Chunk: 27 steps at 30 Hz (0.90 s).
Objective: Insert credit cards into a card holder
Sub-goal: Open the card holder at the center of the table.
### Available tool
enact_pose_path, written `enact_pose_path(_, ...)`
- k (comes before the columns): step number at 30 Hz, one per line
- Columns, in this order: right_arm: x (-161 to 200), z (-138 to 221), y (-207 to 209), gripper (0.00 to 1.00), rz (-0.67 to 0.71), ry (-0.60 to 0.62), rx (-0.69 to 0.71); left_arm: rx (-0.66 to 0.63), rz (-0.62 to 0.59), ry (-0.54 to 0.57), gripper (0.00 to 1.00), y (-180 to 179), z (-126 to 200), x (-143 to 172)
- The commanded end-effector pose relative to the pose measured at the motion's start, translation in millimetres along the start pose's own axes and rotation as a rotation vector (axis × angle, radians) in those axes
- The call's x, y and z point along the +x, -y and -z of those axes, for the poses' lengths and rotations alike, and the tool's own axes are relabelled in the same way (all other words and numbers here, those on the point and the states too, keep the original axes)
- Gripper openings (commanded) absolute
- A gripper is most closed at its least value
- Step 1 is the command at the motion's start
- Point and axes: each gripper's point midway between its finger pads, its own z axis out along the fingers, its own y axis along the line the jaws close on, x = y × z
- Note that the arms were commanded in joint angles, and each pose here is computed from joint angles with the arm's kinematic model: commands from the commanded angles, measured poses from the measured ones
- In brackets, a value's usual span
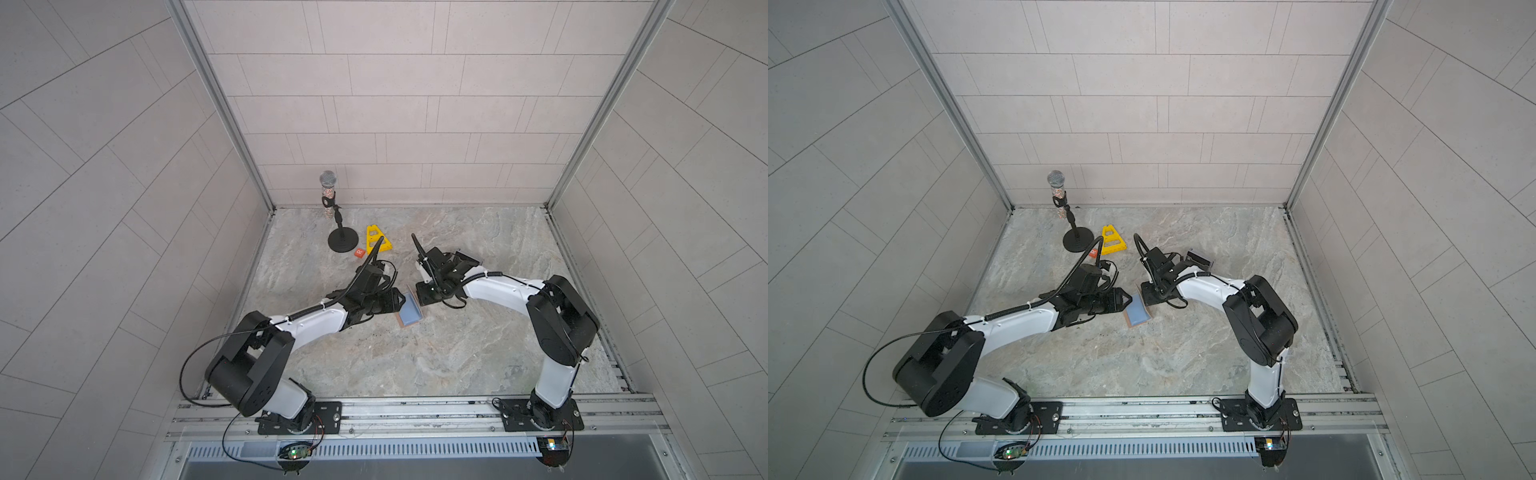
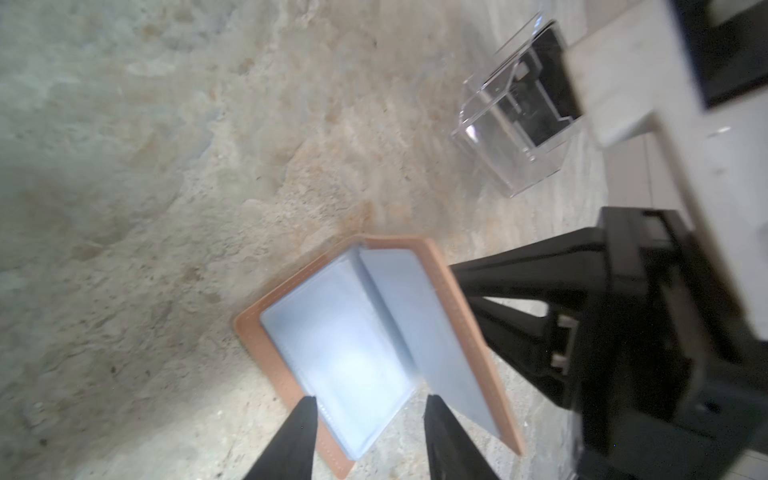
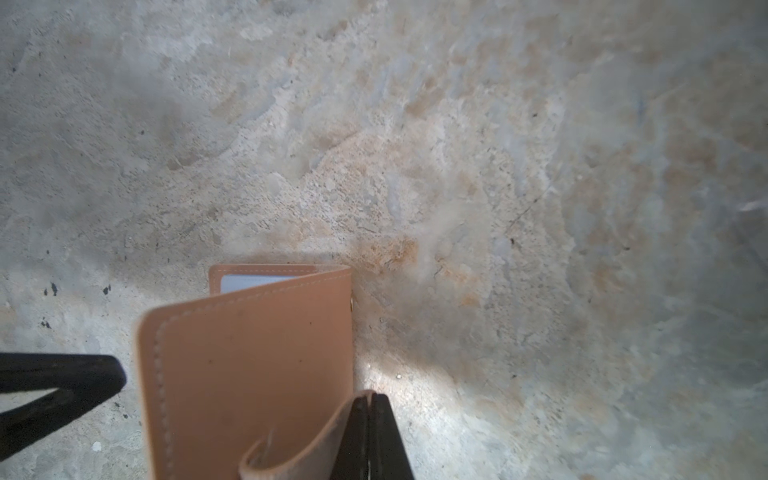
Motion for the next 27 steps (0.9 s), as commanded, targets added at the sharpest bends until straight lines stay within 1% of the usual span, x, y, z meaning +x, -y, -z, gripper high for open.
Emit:
enact_pose_path(1,-3,7,-3,0.0,0.015,0.008,0.009,0.067,-0.008,-0.005,0.49,11,-3,2)
enact_pose_path(5,-4,8,-2,0.0,0.02,0.011,0.016,0.15,0.026,-0.008,0.49,22,-11,2)
enact_pose_path(7,-3,7,-2,0.0,0.021,0.005,0.015,0.168,0.023,-0.004,0.49,25,-13,1)
enact_pose_path(15,-1,3,-6,0.0,0.013,-0.003,-0.014,0.155,0.028,-0.014,0.49,20,-20,3)
enact_pose_path(16,-1,3,-6,0.0,0.013,-0.004,-0.014,0.16,0.054,-0.016,0.49,21,-21,3)
enact_pose_path(23,3,0,-4,0.0,0.011,-0.016,-0.01,0.19,0.085,-0.029,0.5,22,-32,4)
enact_pose_path(27,3,-1,-5,0.0,0.009,-0.015,-0.014,0.175,0.094,-0.036,0.5,17,-35,8)
